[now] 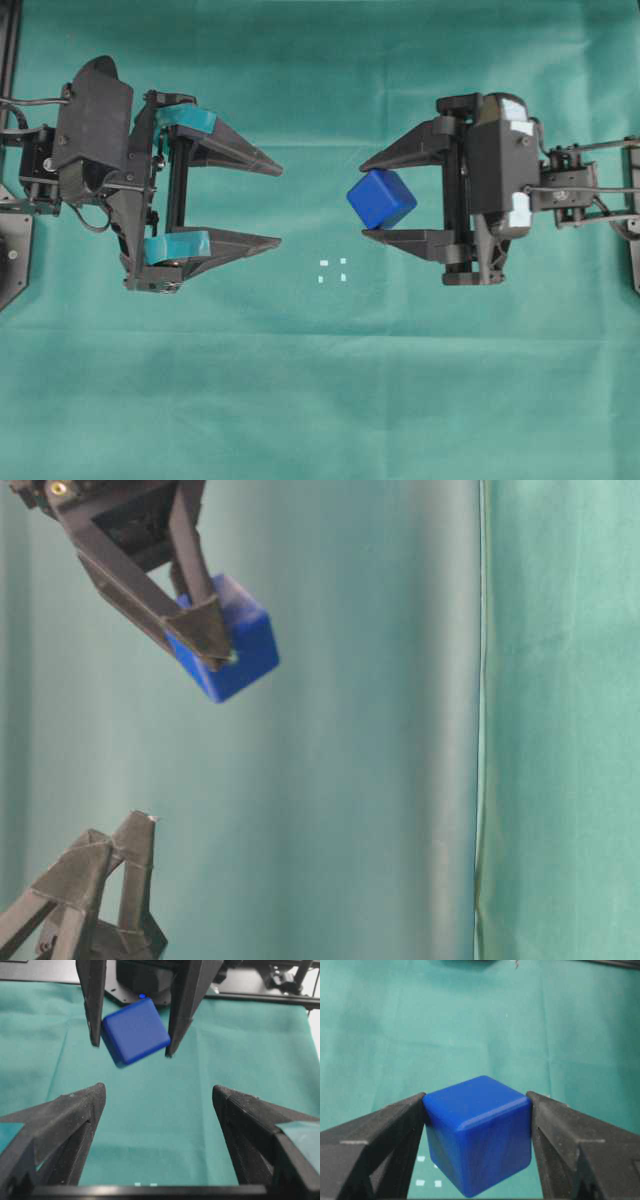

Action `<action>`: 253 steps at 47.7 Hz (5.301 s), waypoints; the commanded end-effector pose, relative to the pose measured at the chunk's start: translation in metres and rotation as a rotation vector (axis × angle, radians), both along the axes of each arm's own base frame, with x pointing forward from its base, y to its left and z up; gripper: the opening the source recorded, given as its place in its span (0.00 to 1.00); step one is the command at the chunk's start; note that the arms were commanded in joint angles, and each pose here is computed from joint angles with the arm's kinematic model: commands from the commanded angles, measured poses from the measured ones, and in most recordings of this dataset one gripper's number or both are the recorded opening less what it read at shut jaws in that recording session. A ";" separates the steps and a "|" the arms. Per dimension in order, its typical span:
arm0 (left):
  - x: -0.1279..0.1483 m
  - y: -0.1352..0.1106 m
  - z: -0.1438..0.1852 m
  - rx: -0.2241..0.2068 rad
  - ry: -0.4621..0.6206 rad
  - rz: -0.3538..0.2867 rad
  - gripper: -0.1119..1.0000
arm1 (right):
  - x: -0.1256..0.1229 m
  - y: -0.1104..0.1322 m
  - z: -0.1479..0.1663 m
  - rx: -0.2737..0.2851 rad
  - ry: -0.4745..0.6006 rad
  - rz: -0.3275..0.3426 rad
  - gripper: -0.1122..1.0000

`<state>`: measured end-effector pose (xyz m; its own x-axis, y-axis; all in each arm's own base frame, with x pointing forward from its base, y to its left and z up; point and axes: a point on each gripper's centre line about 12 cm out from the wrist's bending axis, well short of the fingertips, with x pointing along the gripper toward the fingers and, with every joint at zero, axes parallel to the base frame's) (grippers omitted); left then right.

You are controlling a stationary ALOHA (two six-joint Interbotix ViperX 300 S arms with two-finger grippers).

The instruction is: Handover the blue block to the right arm after grasping it with the left arm, then place it in the designated position.

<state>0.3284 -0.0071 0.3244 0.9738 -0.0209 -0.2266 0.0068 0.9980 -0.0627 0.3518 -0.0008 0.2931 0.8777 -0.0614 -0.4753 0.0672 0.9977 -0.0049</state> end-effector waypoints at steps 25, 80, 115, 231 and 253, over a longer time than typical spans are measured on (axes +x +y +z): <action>0.000 0.001 0.009 0.001 -0.026 0.003 1.00 | 0.045 0.011 -0.058 0.088 0.026 0.034 0.69; 0.000 0.001 0.009 0.001 -0.022 0.003 1.00 | 0.090 0.017 -0.175 0.219 0.105 0.005 0.69; 0.001 0.001 0.008 0.001 -0.018 0.003 1.00 | 0.090 0.017 -0.174 0.207 0.105 0.014 0.70; -0.001 -0.001 0.009 0.000 -0.021 -0.003 1.00 | 0.017 0.004 0.045 0.083 -0.116 -0.009 0.89; -0.002 -0.001 0.009 0.001 -0.023 -0.003 1.00 | -0.015 -0.002 0.060 0.099 -0.235 -0.007 0.89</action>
